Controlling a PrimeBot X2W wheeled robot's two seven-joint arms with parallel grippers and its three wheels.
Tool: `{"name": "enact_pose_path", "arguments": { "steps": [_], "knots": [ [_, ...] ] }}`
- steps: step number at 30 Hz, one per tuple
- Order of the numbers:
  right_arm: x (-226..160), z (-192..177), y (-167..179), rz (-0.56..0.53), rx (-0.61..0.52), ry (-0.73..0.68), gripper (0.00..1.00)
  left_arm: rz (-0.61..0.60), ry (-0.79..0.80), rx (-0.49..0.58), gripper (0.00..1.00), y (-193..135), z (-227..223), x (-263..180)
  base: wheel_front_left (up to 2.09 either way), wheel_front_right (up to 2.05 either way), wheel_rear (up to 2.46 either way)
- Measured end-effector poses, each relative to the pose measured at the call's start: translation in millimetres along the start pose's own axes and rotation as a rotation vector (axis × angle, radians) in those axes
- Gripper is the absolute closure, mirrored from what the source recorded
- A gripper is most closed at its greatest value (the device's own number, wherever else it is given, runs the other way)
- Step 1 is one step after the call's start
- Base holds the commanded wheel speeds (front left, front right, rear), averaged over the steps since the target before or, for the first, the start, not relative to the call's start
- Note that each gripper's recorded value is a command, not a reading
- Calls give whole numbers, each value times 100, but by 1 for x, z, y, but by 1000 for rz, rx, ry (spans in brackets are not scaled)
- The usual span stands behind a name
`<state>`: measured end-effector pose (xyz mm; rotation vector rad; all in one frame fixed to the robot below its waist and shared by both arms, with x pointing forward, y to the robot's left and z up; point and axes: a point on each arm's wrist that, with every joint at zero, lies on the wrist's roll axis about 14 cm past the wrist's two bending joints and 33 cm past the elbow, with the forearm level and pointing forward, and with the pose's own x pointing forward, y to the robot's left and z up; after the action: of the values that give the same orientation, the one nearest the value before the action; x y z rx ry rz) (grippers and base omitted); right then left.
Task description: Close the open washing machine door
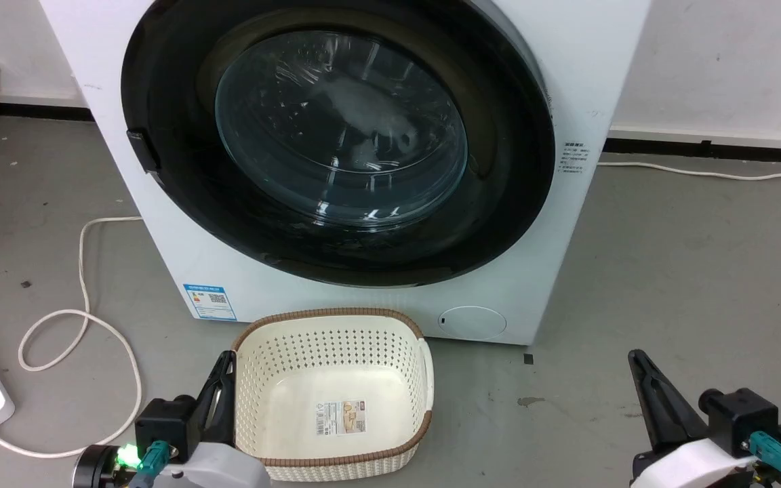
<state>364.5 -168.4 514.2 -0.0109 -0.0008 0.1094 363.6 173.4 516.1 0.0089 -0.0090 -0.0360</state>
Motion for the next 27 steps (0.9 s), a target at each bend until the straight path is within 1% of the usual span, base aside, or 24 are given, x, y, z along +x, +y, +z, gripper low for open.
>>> {"name": "enact_pose_path", "arguments": {
  "steps": [27],
  "knots": [
    [4, 5, 4, 14, -24, 16, 100, 21, 19, 24, 100, 2, 4, 4, 0, 0, 0]
  ]
}}
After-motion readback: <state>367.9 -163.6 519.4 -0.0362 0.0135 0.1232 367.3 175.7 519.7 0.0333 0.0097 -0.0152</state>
